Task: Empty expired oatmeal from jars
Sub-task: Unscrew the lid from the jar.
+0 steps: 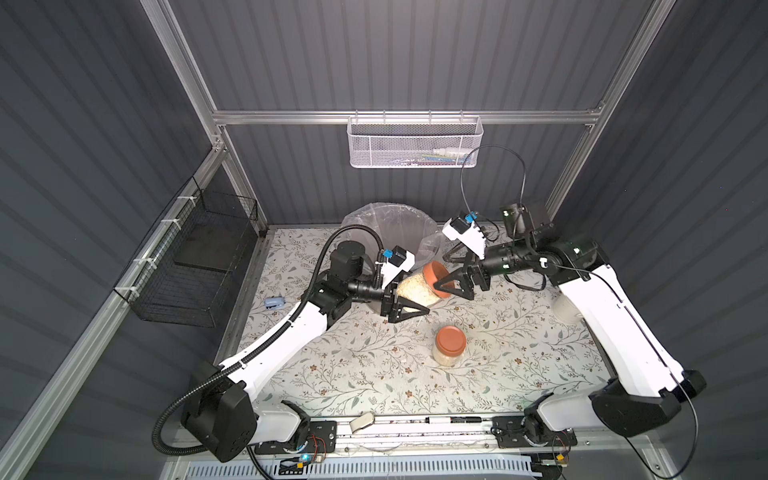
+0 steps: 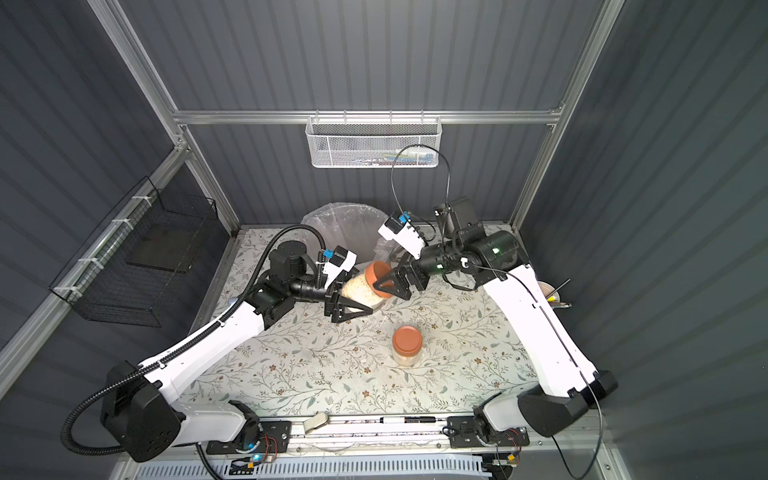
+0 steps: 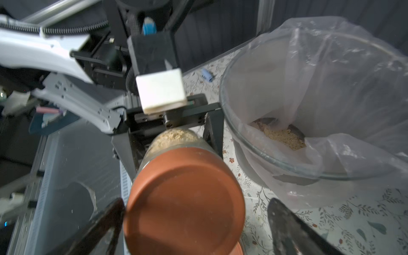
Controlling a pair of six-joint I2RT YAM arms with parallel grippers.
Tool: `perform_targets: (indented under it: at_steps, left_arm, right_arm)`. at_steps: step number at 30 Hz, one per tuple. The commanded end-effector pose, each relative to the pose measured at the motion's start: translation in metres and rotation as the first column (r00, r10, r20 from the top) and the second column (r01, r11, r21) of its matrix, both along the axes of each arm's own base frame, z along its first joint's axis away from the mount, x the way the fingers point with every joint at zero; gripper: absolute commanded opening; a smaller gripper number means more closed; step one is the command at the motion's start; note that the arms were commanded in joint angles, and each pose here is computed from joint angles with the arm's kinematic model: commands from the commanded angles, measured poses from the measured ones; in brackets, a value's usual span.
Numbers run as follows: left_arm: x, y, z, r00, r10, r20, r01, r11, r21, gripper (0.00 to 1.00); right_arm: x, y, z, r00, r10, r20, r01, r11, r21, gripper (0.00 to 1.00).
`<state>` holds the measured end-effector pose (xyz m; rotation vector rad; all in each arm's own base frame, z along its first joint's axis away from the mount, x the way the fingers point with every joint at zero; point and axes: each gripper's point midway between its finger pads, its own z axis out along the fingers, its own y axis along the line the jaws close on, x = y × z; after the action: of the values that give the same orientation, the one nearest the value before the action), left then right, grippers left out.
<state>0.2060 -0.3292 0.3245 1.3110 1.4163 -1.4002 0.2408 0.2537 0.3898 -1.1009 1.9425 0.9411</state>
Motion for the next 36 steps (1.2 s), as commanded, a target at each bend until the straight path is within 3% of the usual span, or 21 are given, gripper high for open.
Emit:
perform_targets:
  at_steps: [1,5,12,20,36]
  left_arm:
    - [-0.004,0.003,0.034,0.995,-0.015,0.1,0.02,0.998,-0.055,0.0]
    - [-0.003,0.003,0.034,0.994,-0.015,0.108,0.021,0.998,-0.052,0.0]
    - [-0.002,0.002,0.031,0.994,-0.017,0.109,0.022,0.999,-0.044,0.0]
    - [0.001,0.003,0.023,0.994,0.005,0.112,-0.004,1.0,-0.013,0.0]
    - [0.006,0.002,0.02,0.993,0.016,0.117,-0.016,1.0,0.001,0.0]
  right_arm:
    - [0.014,-0.003,0.03,0.984,-0.159,-0.079,0.168,0.976,0.135,0.99]
    - [0.011,-0.006,0.025,0.941,-0.224,-0.253,0.265,0.953,0.145,0.99]
    - [0.023,-0.004,-0.017,0.802,-0.335,-0.494,0.4,0.916,0.029,0.99]
    - [0.017,0.0,-0.007,0.768,-0.318,-0.557,0.406,0.913,0.038,0.99]
    - [0.007,0.009,-0.036,0.736,-0.329,-0.592,0.365,0.929,-0.062,0.99]
